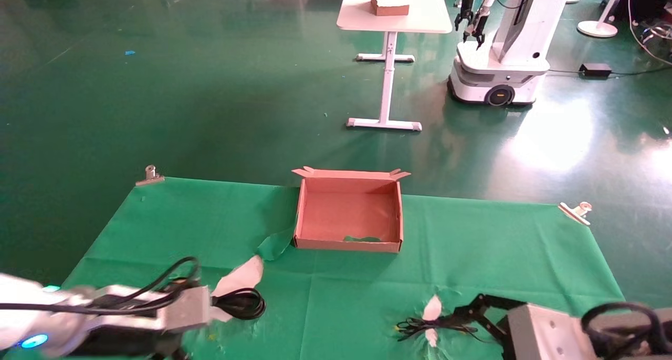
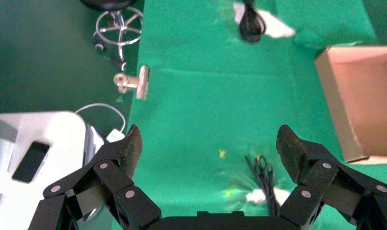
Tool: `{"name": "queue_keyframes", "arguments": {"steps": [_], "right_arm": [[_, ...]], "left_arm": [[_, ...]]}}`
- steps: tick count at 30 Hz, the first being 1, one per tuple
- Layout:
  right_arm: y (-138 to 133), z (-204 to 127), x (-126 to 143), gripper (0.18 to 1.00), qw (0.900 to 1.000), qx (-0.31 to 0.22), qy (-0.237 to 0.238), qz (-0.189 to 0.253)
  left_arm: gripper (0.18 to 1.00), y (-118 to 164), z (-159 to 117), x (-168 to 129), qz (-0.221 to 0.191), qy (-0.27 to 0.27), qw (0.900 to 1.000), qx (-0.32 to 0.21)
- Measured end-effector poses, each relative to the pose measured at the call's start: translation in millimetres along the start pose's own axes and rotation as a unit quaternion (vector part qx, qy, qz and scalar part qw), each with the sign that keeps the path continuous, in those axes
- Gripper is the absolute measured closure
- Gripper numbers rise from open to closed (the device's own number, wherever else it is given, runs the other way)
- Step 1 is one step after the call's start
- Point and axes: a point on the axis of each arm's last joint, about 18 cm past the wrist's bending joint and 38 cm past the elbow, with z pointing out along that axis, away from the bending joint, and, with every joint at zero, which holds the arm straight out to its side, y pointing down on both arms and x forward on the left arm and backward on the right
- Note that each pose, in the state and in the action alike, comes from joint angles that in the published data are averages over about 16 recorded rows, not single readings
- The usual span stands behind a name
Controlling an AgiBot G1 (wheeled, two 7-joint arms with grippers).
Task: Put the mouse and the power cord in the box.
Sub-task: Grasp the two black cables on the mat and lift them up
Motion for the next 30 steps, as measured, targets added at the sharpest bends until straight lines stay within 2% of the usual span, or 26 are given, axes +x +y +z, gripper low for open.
{"name": "queue_keyframes", "arguments": {"steps": [8,15,30], "right_arm": [[-0.2,-10.1,-0.1,0.178,1.000,-0.001,0.006,0.001],[1.9,-16.7,-1.1,0.178,1.000,-0.005,0.010,0.004],[7.2,-11.8,-2.7,0.178,1.000,-0.017,0.005,0.003]], "left_arm": [[0.184,-4.1,42.4,-28.7,0.026,-0.056,0.9950,-0.079],[0.184,-0.8,67.1,-41.3,0.034,-0.072,0.9894,-0.122],[0.184,7.7,75.8,-56.4,0.020,-0.075,0.9890,-0.125]]}}
